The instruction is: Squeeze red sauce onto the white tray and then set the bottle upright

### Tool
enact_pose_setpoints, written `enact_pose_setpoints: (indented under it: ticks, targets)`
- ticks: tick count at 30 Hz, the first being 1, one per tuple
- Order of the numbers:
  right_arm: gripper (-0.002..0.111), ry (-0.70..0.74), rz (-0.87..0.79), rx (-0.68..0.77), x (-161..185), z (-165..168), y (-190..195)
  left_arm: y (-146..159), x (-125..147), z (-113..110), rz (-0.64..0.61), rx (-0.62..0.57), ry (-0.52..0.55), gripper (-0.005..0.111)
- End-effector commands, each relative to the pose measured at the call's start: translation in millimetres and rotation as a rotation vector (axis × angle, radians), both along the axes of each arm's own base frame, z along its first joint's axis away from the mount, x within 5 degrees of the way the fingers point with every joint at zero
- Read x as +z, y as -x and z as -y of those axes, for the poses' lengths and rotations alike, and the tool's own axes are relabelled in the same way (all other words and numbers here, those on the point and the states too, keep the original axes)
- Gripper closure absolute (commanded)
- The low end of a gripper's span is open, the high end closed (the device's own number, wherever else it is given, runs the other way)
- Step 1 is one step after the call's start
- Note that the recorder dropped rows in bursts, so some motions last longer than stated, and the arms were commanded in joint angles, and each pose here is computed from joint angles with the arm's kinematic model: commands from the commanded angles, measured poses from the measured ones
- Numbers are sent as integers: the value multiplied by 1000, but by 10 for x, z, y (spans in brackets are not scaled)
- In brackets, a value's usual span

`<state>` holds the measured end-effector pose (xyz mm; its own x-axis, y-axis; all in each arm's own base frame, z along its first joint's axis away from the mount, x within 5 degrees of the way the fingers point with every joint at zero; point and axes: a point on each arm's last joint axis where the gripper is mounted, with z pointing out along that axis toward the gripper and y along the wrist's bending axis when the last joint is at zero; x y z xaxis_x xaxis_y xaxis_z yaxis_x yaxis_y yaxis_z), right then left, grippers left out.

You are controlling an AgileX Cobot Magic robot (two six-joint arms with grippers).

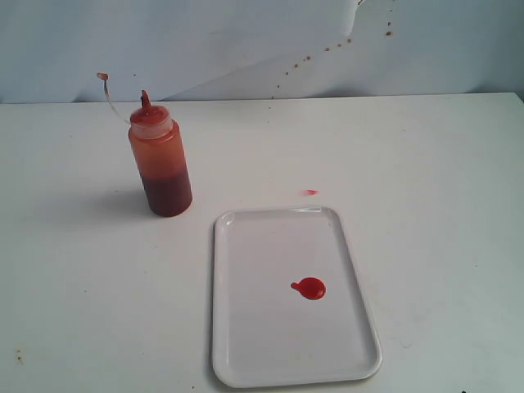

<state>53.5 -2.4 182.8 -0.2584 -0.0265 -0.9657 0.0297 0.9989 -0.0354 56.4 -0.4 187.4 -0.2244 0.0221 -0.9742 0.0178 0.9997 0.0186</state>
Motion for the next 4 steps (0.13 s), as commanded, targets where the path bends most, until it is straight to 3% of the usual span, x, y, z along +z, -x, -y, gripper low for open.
enact_pose_setpoints:
  ticks: [1,4]
  targets:
    - [108,-6,1,-8,-9,3,1,-6,-16,2,-3,0,11,106]
    - [108,-6,1,-8,-9,3,1,-6,-16,2,-3,0,11,106]
